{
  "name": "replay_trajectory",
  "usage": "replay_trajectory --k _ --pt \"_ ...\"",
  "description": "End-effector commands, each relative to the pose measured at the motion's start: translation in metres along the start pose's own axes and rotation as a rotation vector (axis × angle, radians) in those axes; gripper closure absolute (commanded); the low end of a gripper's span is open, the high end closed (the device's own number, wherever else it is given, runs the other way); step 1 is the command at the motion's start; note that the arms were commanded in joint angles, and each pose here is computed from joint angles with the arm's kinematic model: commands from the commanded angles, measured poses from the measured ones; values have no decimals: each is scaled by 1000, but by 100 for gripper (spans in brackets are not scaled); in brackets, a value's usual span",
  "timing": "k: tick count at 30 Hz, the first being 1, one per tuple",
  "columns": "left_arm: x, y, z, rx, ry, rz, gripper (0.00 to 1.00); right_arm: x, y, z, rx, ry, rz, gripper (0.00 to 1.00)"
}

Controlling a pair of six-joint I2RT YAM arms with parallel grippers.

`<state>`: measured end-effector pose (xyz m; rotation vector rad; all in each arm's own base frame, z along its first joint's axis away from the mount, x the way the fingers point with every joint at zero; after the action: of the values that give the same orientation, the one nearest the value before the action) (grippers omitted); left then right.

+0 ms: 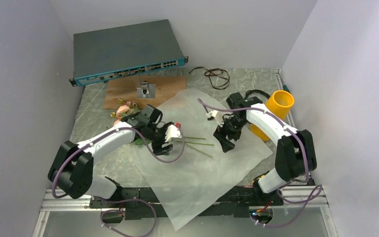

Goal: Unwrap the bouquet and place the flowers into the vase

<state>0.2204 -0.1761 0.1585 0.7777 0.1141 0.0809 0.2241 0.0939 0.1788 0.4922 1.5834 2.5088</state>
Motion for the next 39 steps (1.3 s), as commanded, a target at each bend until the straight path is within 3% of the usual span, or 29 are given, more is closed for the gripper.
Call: replay_trajectory --k 1,10,21,27,33,39 --pt "-14 29 -39 134 -5 6 23 -12 -25 -12 67 81 -11 18" --pt "-37 51 -88 269 45 64 23 -9 -53 -46 180 105 23 18" --pt "-55 69 -118 309 133 113 23 2 -50 -68 239 117 29 17" --pt "-60 86 -93 172 143 156 23 -4 -14 -23 82 101 -16 19" --pt "-52 106 -49 -23 251 249 23 -12 18 49 -79 121 -81 22" --pt "-42 130 -28 -194 390 327 24 -14 15 127 -152 170 -118 27"
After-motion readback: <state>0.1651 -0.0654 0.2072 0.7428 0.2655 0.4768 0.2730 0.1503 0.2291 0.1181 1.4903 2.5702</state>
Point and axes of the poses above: each gripper's point midway between its finger pads, its own y axis back along the fingers, its own x axis along the line the jaws close on, z = x × y, the point moved 9 cm from there along y, back along the fingers, and after that the axes turned 10 degrees about y, right-handed, at the moved point
